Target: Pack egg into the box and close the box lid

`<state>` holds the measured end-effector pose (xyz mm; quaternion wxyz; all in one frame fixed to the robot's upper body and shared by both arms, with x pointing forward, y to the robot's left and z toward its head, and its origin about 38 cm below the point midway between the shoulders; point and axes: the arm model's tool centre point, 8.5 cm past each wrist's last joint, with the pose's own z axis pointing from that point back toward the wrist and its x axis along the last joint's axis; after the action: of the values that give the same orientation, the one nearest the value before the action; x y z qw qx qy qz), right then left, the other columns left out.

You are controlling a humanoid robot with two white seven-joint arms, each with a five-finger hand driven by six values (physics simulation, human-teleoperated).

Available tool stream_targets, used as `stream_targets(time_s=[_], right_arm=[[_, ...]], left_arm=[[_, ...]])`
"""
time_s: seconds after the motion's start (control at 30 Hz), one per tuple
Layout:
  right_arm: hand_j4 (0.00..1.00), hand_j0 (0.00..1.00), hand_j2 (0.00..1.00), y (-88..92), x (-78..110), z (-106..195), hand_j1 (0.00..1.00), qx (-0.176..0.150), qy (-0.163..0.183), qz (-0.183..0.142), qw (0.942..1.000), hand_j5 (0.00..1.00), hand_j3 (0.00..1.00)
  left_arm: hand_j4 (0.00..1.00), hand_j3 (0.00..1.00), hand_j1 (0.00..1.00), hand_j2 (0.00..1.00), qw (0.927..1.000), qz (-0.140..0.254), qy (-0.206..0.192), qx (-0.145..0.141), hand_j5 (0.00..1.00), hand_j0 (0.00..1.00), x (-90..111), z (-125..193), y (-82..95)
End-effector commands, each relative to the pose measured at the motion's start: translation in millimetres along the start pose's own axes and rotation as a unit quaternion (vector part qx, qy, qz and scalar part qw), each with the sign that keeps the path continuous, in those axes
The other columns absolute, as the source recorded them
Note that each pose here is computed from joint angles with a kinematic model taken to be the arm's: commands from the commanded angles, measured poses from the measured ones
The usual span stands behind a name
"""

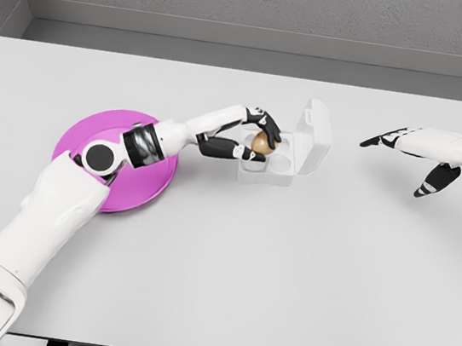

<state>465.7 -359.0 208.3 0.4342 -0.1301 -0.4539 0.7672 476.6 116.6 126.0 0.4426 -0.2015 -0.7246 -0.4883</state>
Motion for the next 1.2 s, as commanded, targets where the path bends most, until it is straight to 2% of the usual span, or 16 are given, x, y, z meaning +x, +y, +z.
stream_targets(time_s=[0.0,0.37,0.5,0.83,0.97,1.03,1.07,1.13,1.17], right_arm=[[1.00,1.00,1.00,-1.2,2.2,-1,1.00,-0.002,-0.003,0.000,1.0000,1.00,1.00],[1.00,1.00,1.00,-0.8,4.1,-3,1.00,-0.001,-0.006,0.000,1.0000,1.00,1.00],[1.00,1.00,1.00,-0.3,4.2,-4,1.00,0.000,-0.007,0.000,1.0000,1.00,1.00],[1.00,1.00,1.00,-0.2,3.8,-4,1.00,-0.001,-0.006,-0.001,1.0000,1.00,1.00],[1.00,1.00,1.00,-0.1,3.7,-4,1.00,0.000,-0.006,0.000,1.0000,1.00,1.00],[1.00,1.00,1.00,-0.2,3.8,-4,1.00,-0.001,-0.006,-0.001,1.0000,1.00,1.00],[1.00,1.00,1.00,-0.1,3.7,-4,1.00,0.000,-0.006,0.000,1.0000,1.00,1.00],[1.00,1.00,1.00,-0.1,3.7,-4,1.00,0.000,-0.006,0.000,1.0000,1.00,1.00],[1.00,1.00,1.00,-0.1,3.4,-3,1.00,0.000,-0.006,-0.001,1.0000,1.00,1.00]], left_arm=[[0.40,0.40,0.40,0.40,1.0000,0.004,-0.001,0.004,0.40,0.40,0,0,0.9],[0.42,0.42,0.42,0.42,0.9999,0.011,0.010,0.005,0.42,0.42,-8,5,-2.3],[0.60,0.60,0.60,0.60,0.9999,0.009,0.011,0.004,0.60,0.60,-7,6,-1.5],[0.79,0.79,0.79,0.79,0.9999,0.008,0.008,0.004,0.79,0.79,-6,5,-1.2],[0.90,0.90,0.90,0.90,1.0000,0.007,0.004,0.005,0.90,0.90,-3,5,-0.1],[0.91,0.91,0.91,0.91,1.0000,0.001,0.006,0.006,0.91,0.91,-3,9,5.4],[0.95,0.95,0.95,0.95,1.0000,-0.005,-0.001,0.007,0.95,0.95,3,9,8.5],[0.96,0.96,0.96,0.96,0.9992,-0.020,-0.026,0.022,0.96,0.96,21,26,32.2],[1.00,1.00,1.00,1.00,0.9990,-0.028,-0.028,0.021,1.00,1.00,26,30,36.9]])
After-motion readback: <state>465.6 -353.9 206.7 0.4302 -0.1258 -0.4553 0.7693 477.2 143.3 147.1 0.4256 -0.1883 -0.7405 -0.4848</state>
